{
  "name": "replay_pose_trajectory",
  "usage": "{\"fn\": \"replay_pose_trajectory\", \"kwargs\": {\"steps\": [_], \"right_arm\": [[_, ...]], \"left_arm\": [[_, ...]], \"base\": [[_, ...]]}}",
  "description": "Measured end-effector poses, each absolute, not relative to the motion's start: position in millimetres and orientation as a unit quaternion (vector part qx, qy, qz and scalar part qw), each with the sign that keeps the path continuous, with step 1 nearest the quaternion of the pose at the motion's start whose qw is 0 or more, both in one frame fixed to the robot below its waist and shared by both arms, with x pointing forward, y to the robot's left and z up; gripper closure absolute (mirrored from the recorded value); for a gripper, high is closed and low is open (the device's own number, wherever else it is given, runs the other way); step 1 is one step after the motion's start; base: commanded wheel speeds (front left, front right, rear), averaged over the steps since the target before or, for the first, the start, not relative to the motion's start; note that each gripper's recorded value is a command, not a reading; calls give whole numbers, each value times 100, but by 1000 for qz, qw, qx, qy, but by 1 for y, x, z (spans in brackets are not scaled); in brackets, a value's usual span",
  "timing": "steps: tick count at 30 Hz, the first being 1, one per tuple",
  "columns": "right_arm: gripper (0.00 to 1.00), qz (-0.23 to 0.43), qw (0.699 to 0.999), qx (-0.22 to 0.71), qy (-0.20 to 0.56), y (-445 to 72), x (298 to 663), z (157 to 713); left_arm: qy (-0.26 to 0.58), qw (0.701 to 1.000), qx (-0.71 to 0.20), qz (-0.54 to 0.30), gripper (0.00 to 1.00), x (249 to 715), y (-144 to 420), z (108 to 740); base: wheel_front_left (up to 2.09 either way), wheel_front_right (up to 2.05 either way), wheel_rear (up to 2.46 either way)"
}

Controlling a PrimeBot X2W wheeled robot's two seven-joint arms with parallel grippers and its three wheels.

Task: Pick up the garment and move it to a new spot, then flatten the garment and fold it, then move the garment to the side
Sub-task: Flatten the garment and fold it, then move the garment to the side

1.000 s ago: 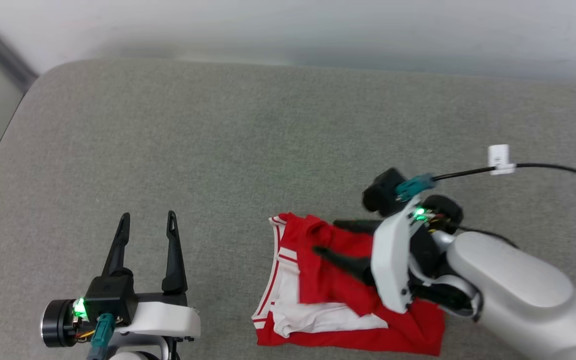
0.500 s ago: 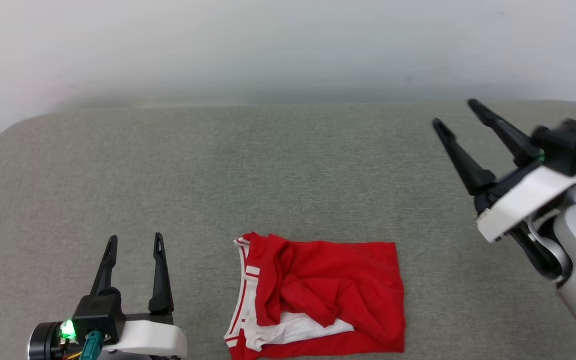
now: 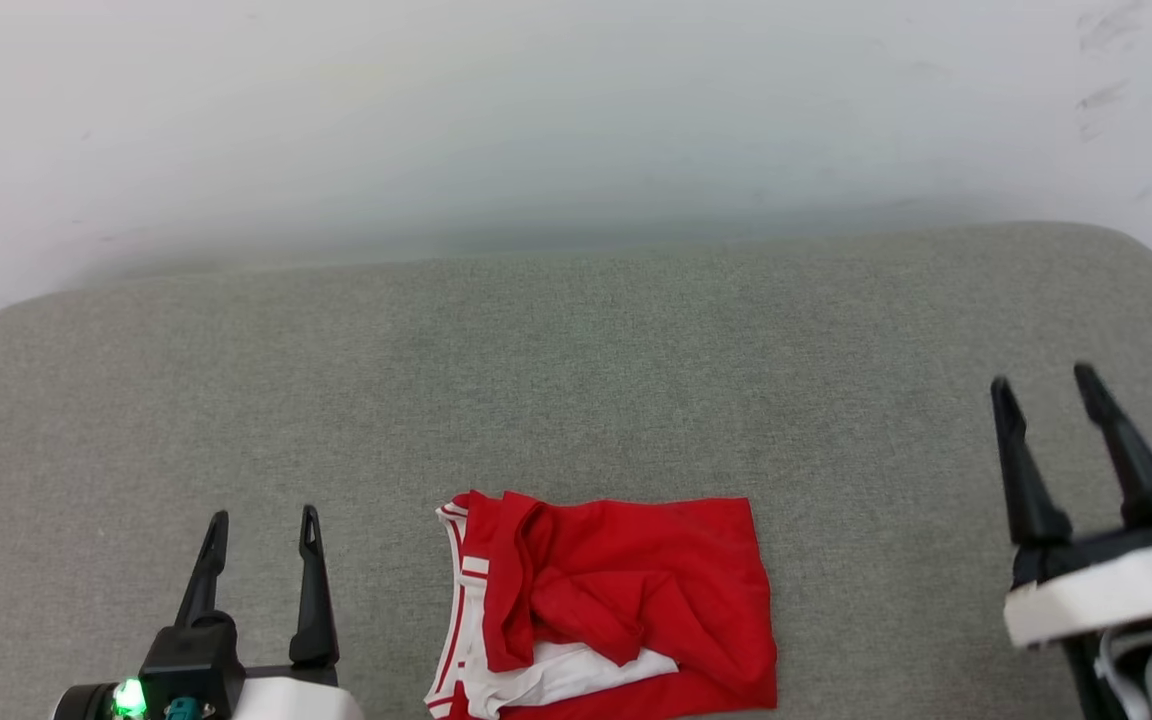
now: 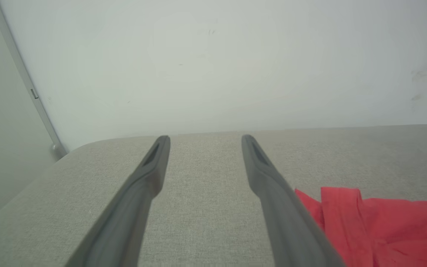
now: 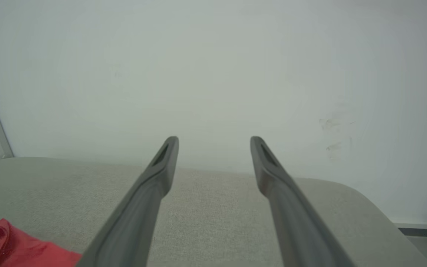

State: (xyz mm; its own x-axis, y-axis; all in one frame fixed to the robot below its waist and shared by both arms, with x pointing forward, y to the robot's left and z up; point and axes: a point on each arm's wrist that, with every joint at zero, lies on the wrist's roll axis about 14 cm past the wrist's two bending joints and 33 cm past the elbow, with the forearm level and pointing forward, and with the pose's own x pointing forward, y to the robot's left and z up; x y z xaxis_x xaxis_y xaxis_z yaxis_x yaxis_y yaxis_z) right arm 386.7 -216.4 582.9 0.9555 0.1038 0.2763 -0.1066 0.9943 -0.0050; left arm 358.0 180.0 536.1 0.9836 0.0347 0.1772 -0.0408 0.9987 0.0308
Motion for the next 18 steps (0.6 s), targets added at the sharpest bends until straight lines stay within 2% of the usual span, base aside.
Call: {"fn": "replay_pose_trajectory", "kwargs": {"steps": [9,18], "right_arm": [[0,27,992,39,-114,-210,349,555],[0,20,994,53,-91,-206,336,538]], "left_arm": [[-76,997,22,21,0,341,184,528],[-70,997,19,28,0,331,186,525]], "base": [[0,0,0],[0,0,0]]}}
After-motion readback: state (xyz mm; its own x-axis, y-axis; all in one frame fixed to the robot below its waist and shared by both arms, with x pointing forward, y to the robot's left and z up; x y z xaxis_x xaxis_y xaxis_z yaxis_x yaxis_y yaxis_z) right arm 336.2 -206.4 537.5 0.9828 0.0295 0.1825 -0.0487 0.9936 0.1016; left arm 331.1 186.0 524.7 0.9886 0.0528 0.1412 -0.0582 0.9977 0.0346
